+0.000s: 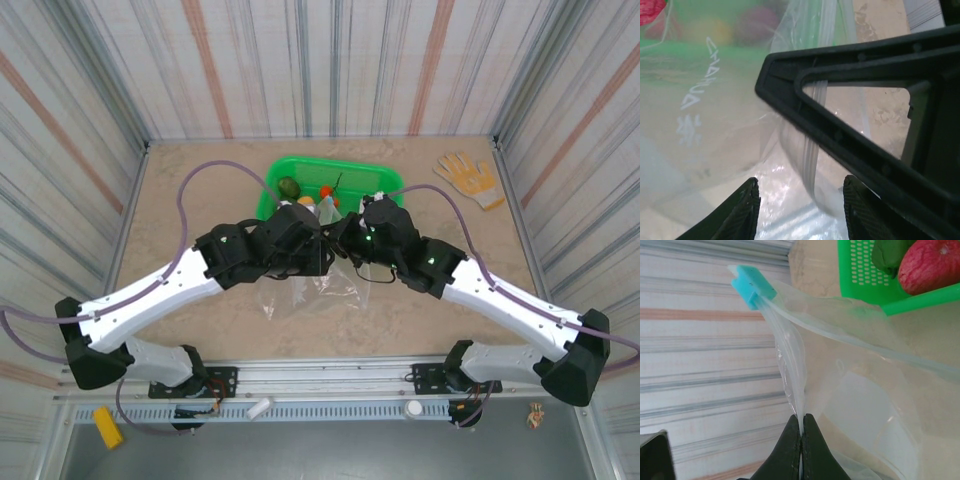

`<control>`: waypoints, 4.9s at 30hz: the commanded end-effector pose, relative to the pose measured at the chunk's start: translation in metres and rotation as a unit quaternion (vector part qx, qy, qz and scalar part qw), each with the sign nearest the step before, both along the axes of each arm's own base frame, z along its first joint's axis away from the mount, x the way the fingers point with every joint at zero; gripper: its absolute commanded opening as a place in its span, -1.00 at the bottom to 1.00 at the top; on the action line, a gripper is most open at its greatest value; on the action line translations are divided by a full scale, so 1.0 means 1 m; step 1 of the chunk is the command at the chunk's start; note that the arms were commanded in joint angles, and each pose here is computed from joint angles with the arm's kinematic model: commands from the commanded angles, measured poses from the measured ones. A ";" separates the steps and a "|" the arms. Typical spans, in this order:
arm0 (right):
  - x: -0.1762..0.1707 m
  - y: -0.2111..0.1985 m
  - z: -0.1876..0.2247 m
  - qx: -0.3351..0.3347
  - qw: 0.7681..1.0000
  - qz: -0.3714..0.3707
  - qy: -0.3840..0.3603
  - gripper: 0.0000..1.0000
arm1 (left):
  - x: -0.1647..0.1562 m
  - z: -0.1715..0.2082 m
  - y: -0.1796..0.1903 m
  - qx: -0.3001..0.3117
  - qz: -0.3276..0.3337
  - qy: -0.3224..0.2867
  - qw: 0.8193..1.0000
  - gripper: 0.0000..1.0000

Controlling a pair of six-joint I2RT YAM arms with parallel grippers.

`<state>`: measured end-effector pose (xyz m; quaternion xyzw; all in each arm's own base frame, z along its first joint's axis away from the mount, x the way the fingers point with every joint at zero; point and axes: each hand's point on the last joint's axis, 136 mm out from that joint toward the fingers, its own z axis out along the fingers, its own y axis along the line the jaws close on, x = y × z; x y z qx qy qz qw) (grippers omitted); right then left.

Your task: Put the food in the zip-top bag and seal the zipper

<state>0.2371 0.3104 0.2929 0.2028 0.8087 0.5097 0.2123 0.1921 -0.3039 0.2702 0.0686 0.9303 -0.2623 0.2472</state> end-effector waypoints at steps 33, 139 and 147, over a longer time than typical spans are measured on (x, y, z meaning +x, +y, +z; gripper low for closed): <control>0.000 -0.030 0.028 -0.134 0.971 0.115 -0.160 0.20 | -0.007 0.010 0.094 -0.033 -0.053 0.084 0.995 -1.00; 0.135 -0.054 -0.145 -0.467 0.876 0.119 -0.006 -0.96 | 0.077 -0.014 0.177 -0.094 0.148 -0.005 0.985 -1.00; 0.119 -0.105 -0.180 -0.513 0.853 0.084 0.050 -1.00 | 0.070 -0.021 0.174 -0.060 0.135 -0.016 0.989 -1.00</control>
